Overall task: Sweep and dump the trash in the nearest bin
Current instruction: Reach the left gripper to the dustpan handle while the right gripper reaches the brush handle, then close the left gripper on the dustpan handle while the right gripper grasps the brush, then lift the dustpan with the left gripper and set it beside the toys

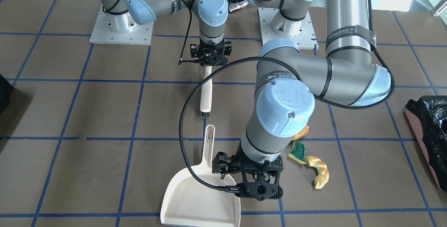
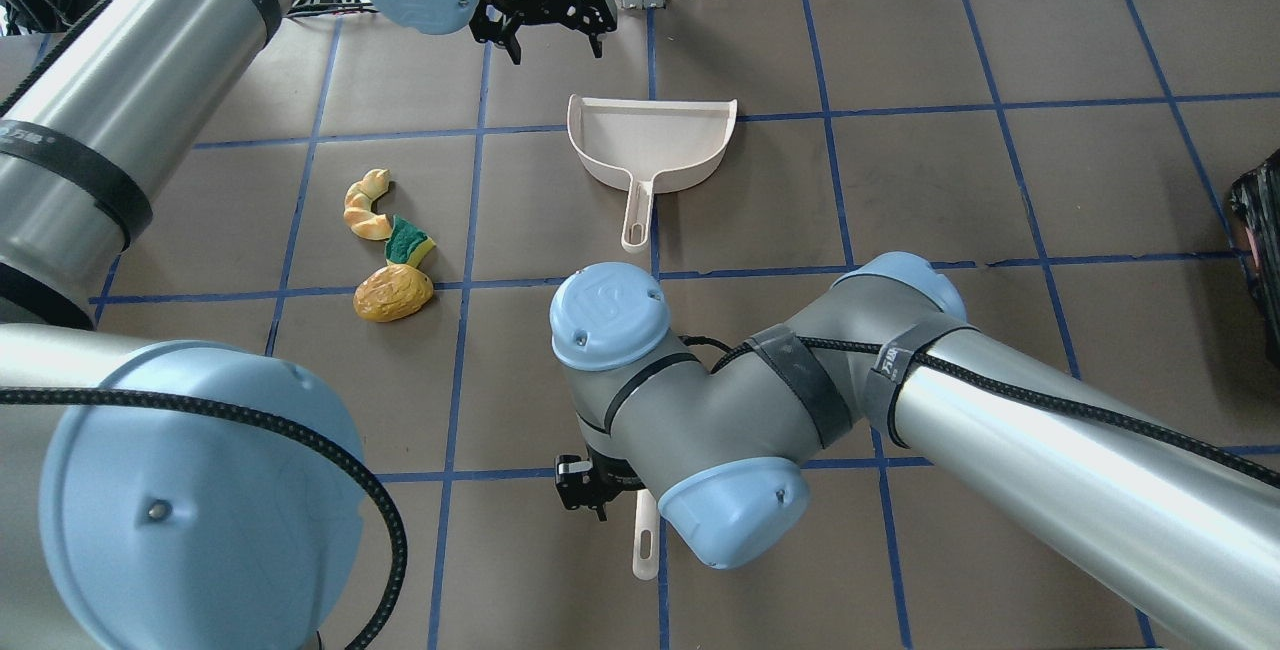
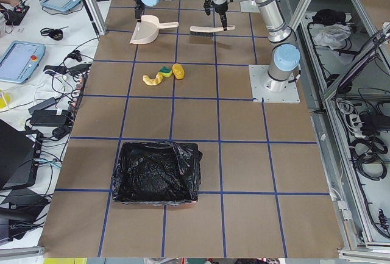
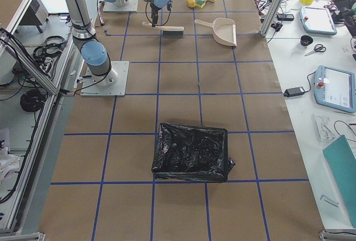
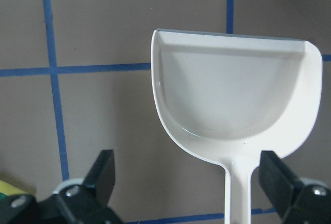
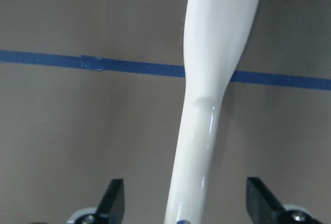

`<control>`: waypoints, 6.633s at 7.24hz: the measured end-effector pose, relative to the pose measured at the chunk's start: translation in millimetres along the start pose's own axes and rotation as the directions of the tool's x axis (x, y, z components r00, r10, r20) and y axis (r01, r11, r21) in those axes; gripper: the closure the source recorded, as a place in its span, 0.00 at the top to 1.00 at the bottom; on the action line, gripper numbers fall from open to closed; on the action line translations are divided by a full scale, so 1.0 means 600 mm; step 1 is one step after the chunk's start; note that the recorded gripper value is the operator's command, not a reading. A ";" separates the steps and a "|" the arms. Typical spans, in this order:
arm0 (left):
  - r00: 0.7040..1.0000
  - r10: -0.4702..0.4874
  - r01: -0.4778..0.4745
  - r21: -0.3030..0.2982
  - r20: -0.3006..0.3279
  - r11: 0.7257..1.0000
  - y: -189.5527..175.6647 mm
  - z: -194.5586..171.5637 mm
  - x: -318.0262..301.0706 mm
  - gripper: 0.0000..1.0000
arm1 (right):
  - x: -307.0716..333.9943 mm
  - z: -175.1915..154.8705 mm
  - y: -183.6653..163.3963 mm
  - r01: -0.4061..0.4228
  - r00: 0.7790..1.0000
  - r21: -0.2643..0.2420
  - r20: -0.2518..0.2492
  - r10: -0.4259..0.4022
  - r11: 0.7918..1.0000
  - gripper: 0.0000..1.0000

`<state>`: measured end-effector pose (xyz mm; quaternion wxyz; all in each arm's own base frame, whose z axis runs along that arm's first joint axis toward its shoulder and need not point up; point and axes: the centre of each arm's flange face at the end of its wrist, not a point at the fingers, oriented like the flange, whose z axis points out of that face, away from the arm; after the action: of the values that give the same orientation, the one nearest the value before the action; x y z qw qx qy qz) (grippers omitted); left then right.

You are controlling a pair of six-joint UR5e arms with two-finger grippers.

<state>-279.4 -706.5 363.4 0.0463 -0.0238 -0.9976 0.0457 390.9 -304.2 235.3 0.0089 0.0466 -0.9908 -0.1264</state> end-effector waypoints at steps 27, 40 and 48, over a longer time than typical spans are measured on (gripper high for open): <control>0.996 0.069 -0.058 -0.169 0.063 0.984 0.150 0.129 0.082 0.00 | -0.007 0.014 0.039 -0.166 0.986 -0.005 0.016 0.166 0.986 0.00; 0.662 0.749 -0.717 -0.284 0.008 0.637 0.147 -0.126 -0.442 0.00 | -0.028 -0.002 0.002 -0.705 0.707 -0.033 0.053 0.705 0.709 0.00; 0.219 0.968 -0.951 -0.247 -0.120 0.185 0.194 -0.087 -0.788 0.00 | -0.067 -0.077 -0.058 -0.700 0.712 -0.006 0.062 0.699 0.714 0.00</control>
<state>200.9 -610.8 361.7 -0.0275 -0.6457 -0.7599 -0.0697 435.1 -345.3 271.1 0.0259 -0.3352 -0.9358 -0.1059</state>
